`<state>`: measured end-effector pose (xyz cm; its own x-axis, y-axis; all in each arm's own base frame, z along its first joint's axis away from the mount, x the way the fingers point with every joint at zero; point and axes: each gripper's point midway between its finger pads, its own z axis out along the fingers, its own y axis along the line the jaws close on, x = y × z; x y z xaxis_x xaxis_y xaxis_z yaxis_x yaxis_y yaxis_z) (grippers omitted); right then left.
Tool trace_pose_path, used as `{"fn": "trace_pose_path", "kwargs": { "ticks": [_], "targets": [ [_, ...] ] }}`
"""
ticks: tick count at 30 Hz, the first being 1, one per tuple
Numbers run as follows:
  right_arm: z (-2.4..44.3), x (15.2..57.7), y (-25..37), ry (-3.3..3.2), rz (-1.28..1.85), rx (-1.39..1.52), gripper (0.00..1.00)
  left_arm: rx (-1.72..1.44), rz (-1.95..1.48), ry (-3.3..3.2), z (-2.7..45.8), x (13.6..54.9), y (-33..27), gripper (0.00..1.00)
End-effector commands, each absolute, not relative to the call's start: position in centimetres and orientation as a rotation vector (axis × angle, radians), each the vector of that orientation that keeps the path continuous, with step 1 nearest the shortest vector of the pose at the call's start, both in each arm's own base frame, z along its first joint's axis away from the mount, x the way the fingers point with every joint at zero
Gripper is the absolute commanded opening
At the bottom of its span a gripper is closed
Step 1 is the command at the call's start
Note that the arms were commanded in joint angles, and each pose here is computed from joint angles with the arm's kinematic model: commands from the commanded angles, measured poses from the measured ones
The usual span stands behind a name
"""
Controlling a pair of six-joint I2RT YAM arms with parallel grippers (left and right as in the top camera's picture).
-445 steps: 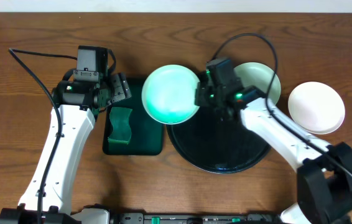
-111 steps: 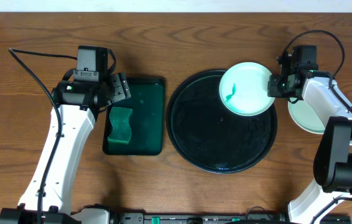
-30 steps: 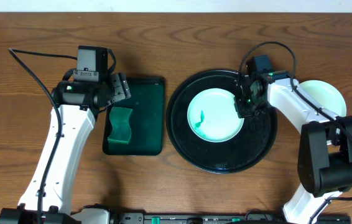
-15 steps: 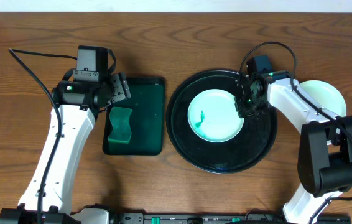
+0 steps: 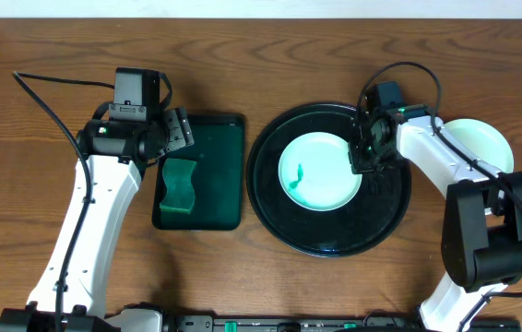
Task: Clean dirty plates on tray and stack at the side
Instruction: 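Move the left gripper down to the green sponge on the green tray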
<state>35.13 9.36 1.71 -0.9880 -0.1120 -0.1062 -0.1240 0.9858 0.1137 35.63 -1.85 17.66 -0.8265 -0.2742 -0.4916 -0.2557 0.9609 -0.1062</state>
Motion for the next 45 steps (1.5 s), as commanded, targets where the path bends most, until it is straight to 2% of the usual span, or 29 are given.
{"fn": "trace_pose_path", "kwargs": {
  "ticks": [1,19,23,35,42,43,45],
  "targets": [
    [1.3,34.9,9.3,3.043,0.168,-0.167,0.01,-0.382,-0.042,2.586,17.8,35.7,-1.7,0.82],
    [1.3,35.0,9.4,3.039,0.169,-0.169,0.01,-0.382,-0.045,2.583,17.8,35.8,-1.7,0.82],
    [1.3,35.0,9.4,3.039,0.169,-0.169,0.01,-0.358,-0.185,2.73,16.4,32.9,-3.7,0.82],
    [1.3,35.0,9.4,3.039,0.169,-0.169,0.01,-0.358,-0.364,2.914,15.4,28.7,-6.0,0.82],
    [1.3,35.0,9.4,3.039,0.169,-0.169,0.01,-0.365,-0.359,2.937,15.3,28.2,-6.0,0.82],
    [1.3,35.0,9.4,3.039,0.169,-0.168,0.01,-0.365,-0.359,2.938,15.3,28.1,-6.0,0.8],
    [1.3,35.0,9.4,3.039,0.169,-0.168,0.01,-0.366,-0.358,2.941,15.2,28.1,-6.0,0.7]
  ]
}}
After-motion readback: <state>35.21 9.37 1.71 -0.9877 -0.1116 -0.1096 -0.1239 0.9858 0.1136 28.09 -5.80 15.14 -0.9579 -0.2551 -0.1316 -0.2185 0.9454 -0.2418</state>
